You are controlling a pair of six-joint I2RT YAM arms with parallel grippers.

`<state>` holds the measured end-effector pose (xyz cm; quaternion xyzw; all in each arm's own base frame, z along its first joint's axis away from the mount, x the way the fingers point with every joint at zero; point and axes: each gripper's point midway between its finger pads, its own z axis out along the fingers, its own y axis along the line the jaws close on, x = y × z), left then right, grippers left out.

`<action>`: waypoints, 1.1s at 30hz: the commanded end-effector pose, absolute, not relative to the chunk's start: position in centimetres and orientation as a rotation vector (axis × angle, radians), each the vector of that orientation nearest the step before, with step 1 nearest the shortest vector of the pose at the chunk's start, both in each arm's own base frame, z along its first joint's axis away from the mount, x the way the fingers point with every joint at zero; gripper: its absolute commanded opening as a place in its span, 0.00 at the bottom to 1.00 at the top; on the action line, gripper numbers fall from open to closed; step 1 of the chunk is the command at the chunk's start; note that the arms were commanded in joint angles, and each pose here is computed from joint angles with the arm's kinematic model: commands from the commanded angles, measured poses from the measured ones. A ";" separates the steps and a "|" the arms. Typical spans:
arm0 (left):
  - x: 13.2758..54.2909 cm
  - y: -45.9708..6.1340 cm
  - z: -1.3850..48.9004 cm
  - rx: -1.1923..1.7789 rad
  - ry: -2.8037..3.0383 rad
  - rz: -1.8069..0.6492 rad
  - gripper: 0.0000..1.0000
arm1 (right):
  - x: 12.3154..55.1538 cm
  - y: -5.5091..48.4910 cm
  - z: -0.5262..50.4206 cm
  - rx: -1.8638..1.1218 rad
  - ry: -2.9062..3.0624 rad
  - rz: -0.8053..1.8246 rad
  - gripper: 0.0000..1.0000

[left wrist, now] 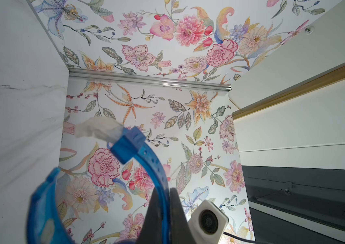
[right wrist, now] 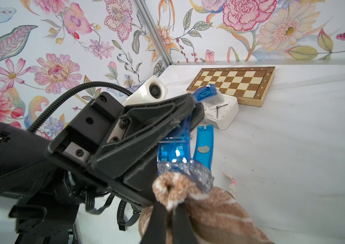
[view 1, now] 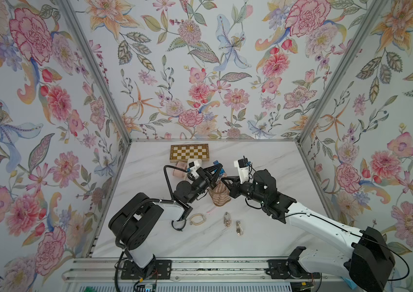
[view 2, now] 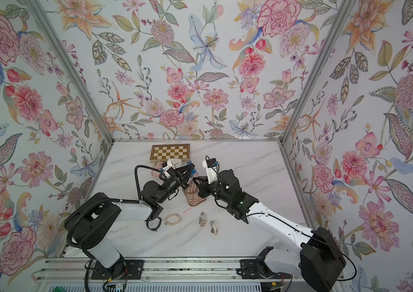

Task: Wipe the watch dial
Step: Wipe the dirt from the watch dial.

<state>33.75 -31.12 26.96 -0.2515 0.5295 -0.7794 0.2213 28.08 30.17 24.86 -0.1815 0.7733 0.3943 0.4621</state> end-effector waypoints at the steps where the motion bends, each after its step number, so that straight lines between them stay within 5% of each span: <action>1: 31.6 -32.3 28.9 -0.577 1.450 -2.242 0.00 | 28.4 30.0 30.1 -0.432 1.762 0.982 0.00; 11: 31.5 -32.4 29.0 -0.576 1.454 -2.243 0.00 | 29.1 29.9 24.8 -0.399 1.862 0.965 0.00; 21: 31.5 -32.5 29.1 -0.576 1.453 -2.244 0.00 | 28.6 29.7 30.1 -0.424 1.753 0.970 0.00; 29: 31.5 -32.1 29.2 -0.603 1.450 -2.246 0.00 | 30.1 27.6 24.4 -0.321 1.865 0.915 0.00; 33: 31.6 -31.5 28.9 -0.676 1.415 -2.275 0.00 | 29.0 27.0 25.5 -0.308 1.841 0.936 0.00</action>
